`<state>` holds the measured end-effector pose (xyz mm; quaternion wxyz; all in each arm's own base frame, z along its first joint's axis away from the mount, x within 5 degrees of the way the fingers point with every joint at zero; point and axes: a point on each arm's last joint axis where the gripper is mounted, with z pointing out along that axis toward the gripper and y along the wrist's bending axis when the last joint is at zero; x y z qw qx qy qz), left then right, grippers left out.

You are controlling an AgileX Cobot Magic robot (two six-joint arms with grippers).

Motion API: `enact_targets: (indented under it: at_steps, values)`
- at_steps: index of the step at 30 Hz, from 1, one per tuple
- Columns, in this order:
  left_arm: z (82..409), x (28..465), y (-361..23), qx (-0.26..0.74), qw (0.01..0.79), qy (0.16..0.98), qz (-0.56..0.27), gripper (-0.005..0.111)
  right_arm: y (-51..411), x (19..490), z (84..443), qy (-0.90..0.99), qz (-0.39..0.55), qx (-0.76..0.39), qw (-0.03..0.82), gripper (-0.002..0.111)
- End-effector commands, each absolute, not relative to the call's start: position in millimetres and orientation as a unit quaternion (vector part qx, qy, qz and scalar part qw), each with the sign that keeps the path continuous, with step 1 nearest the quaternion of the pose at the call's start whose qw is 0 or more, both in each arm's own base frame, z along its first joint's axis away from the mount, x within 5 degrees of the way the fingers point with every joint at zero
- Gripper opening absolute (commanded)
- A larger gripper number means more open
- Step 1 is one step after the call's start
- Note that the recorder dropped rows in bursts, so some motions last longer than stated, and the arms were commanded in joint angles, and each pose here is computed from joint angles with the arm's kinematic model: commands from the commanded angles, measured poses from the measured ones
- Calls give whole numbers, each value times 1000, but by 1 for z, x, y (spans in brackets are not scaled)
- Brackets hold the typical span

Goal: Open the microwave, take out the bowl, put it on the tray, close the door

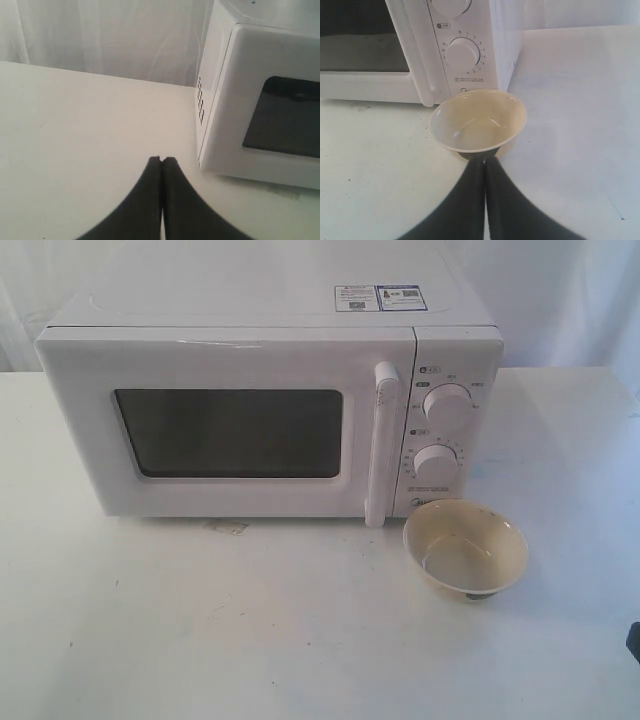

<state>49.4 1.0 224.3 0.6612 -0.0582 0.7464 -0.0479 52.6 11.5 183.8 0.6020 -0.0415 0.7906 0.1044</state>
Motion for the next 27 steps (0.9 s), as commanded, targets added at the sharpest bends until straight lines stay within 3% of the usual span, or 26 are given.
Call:
enact_targets:
  at_steps: [1, 11, 14, 27]
  values:
    - [210, 51, 1, -23, 651, 758, -15, 0, 11, 52, 182, 790, 99, -39, 604, 0]
    - [175, 55, 1, 22, 610, 792, 19, 0, 11, 52, 182, 790, 99, -39, 604, 0]
    - [166, 51, 1, 39, 566, 823, 33, 0, 11, 52, 182, 790, 99, -39, 604, 0]
    - [166, 52, 1, 49, 565, 823, 40, 0, 11, 52, 182, 790, 96, -42, 604, 0]
